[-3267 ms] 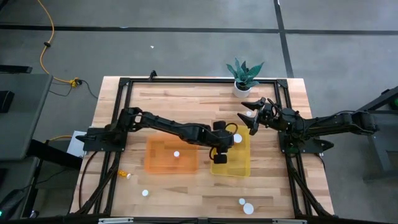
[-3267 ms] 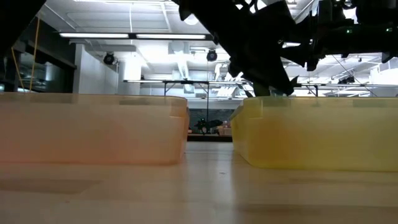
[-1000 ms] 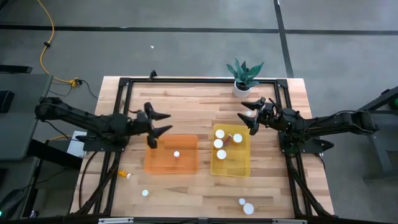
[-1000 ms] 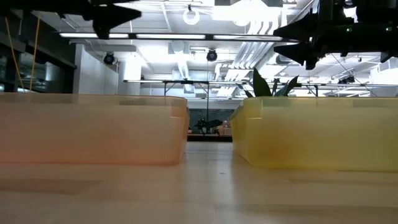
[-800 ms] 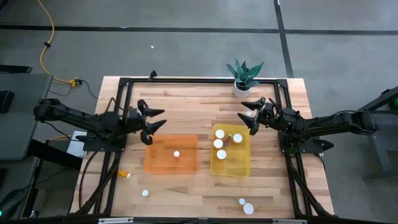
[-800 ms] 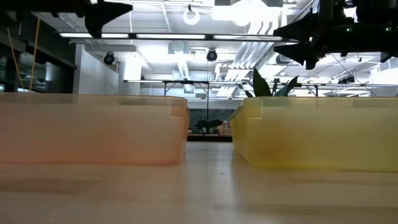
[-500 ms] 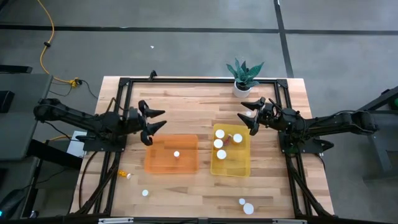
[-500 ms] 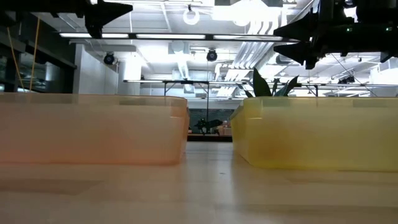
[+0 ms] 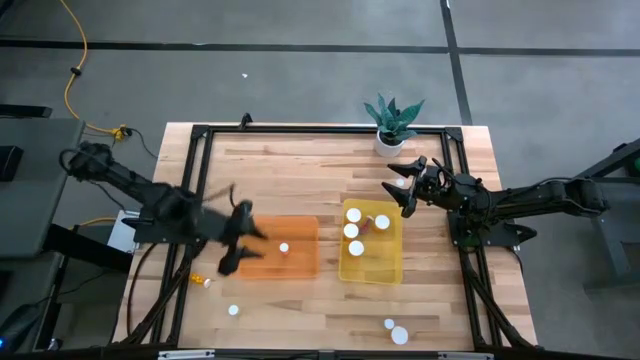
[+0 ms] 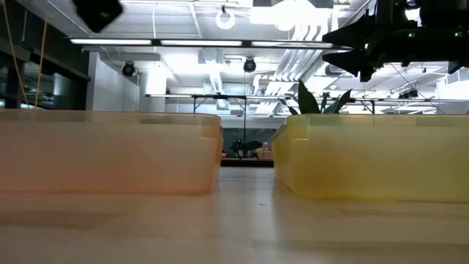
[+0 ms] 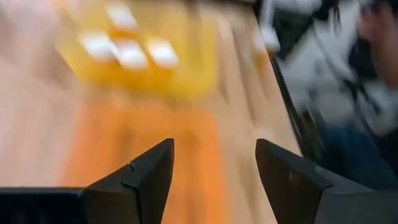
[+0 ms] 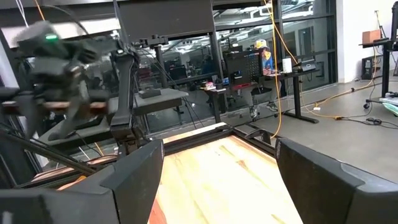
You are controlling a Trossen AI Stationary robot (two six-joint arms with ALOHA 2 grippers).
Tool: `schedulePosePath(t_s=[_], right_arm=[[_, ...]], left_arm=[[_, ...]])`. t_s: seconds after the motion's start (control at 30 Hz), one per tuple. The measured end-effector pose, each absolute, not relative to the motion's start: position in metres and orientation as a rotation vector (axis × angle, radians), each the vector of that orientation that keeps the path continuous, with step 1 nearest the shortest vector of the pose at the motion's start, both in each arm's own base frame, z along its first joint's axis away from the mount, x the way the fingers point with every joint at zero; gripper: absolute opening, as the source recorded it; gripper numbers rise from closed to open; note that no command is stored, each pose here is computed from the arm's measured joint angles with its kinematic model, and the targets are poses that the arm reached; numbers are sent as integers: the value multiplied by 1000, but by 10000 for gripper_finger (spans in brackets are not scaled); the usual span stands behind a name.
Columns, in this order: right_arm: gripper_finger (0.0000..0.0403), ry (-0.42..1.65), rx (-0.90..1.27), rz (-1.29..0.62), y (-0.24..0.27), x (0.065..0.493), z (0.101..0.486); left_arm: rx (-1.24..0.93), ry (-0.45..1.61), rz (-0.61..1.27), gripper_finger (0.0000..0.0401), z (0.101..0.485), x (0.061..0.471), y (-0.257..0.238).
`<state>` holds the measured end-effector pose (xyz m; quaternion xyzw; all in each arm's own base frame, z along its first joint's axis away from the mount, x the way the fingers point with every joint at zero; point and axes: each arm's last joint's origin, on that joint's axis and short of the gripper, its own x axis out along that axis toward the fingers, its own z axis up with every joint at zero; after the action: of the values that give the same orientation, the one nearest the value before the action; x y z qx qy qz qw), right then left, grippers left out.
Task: Pick and place medicine bottles into bin by pill shape (circle, oval)
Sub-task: Put the bottom yellow tablet bottle into the orange bin
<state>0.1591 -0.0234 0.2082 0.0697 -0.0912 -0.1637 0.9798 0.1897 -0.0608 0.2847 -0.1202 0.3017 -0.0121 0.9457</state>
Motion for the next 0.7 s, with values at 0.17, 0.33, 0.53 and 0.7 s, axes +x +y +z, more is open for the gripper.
schedulePosePath(t_s=[0.17, 0.33, 0.53, 0.7], right_arm=[[301, -184, 140, -330, -23, 159, 208], [301, -184, 143, -330, -23, 159, 208], [301, -186, 160, -329, -23, 159, 208], [301, -184, 159, -329, -23, 159, 208]], left_arm=[[-270, 865, -97, 213, 284, 189, -115], [-159, 1019, -68, 213, 269, 181, -170], [-21, 1101, 82, 213, 243, 167, -209], [-13, 1140, 124, 213, 222, 165, -225]])
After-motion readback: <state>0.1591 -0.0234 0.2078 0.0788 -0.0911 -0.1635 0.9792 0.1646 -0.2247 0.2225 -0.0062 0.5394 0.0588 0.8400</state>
